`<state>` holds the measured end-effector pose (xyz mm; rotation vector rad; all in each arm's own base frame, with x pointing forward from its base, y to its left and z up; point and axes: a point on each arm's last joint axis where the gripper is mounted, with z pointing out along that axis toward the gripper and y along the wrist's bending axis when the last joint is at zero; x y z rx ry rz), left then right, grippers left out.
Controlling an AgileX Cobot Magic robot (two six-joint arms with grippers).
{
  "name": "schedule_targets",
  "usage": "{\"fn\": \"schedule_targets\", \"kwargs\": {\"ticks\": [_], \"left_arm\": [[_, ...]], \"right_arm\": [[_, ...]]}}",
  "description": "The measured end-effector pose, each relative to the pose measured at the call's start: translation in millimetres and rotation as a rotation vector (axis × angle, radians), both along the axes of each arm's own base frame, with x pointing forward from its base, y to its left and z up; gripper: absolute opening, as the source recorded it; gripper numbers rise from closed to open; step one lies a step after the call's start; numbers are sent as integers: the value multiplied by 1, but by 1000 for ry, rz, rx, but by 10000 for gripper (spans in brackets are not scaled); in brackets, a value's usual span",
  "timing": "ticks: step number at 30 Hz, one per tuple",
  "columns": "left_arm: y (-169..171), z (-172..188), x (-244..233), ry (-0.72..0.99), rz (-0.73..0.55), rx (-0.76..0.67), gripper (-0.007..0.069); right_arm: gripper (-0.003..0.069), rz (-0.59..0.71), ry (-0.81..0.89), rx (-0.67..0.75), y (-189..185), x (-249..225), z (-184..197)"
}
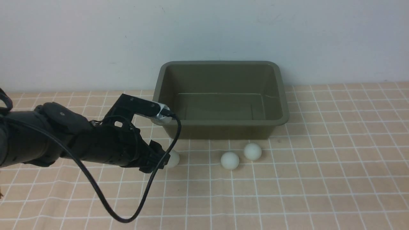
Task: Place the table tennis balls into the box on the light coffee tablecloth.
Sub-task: 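Reach for and grasp a ping pong ball on the table beside the basket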
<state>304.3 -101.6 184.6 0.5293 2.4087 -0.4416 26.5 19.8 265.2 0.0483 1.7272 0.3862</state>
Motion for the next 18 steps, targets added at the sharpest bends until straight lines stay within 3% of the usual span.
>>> {"fn": "schedule_targets", "kwargs": {"ticks": [18], "left_arm": [[-14,-55,34,81,-16,68,370]], "right_arm": [[263,0,0,0,0,0,0]]}}
